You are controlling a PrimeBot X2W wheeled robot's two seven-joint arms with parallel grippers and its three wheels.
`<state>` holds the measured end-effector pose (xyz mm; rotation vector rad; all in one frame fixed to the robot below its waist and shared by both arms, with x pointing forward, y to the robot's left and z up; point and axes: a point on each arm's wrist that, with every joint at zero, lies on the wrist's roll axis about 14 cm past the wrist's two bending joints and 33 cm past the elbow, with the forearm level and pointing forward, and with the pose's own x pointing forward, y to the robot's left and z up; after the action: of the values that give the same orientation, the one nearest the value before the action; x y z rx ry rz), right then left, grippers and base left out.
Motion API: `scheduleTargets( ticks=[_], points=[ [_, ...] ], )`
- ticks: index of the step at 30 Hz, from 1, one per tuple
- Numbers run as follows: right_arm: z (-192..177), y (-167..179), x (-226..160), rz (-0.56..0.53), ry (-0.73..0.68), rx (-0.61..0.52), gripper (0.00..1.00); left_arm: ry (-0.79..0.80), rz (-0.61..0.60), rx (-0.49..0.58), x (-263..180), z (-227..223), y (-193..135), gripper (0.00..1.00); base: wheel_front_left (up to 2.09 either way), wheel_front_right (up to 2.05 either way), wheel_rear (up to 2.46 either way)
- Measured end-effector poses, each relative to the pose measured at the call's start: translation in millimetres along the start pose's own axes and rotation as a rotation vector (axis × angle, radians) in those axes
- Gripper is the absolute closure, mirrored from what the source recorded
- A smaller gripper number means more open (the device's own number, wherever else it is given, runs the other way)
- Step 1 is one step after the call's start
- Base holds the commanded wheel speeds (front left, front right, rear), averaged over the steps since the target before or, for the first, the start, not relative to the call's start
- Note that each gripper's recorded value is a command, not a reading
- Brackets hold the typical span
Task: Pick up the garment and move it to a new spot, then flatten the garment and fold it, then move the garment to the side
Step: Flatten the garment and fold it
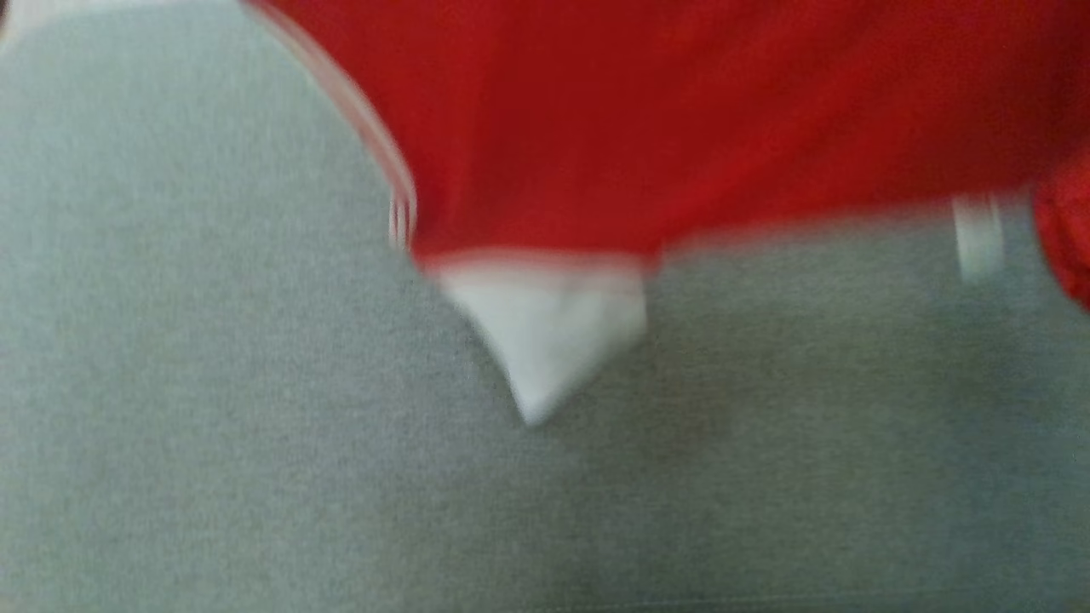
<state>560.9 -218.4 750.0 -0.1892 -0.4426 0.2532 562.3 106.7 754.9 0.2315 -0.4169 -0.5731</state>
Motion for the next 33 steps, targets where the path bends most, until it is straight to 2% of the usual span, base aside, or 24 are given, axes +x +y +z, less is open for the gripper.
scheduleTargets(
  ticks=[6, 9, 12, 16, 20, 23, 28, 29, 33],
  points=[
    [-10.7, -8.7, 37.5, -0.025, -0.08, -0.063, 1.0, -0.137, 0.04, 0.051, 32.7, 14.4, 23.1, 1.0, 0.0, 0.0, 0.0],
    [-25.9, -5.4, 48.5, -0.018, -0.075, -0.074, 1.0, -0.142, 0.041, 0.064, 34.8, 10.8, 27.4, 1.0, 0.0, 0.0, 0.0],
    [-51.1, 4.1, 51.1, 0.007, -0.035, -0.072, 1.0, -0.097, 0.024, 0.036, 26.2, -13.9, 24.2, 1.0, 0.0, 0.0, 0.0],
    [-104.8, 18.3, 36.3, 0.041, 0.076, -0.039, 1.0, 0.03, -0.038, -0.037, -3.1, -75.6, -1.2, 1.0, 0.0, 0.0, 0.0],
    [-179.1, 33.3, -15.2, 0.056, 0.276, 0.028, 1.0, 0.154, -0.093, -0.132, -52.4, -128.3, -39.3, 1.0, 0.0, 0.0, 0.0],
    [-214.7, 41.4, -64.5, 0.048, 0.401, 0.077, 1.0, 0.261, -0.124, -0.147, -98.9, -157.6, -68.6, 1.0, 0.0, 0.0, 0.0],
    [-241.2, 55.4, -148.6, 0.017, 0.549, 0.154, 1.0, 0.411, -0.091, -0.252, -176.1, -182.4, -118.4, 1.0, 0.0, 0.0, 0.0],
    [-244.2, 62.0, -183.7, -0.003, 0.597, 0.182, 1.0, 0.459, -0.099, -0.319, -204.7, -183.4, -146.4, 1.0, 0.0, 0.0, 0.0],
    [-236.1, 70.3, -241.0, -0.025, 0.654, 0.172, 1.0, 0.551, -0.086, -0.406, -252.9, -182.4, -184.6, 1.0, 0.0, 0.0, 0.0]
  ],
)
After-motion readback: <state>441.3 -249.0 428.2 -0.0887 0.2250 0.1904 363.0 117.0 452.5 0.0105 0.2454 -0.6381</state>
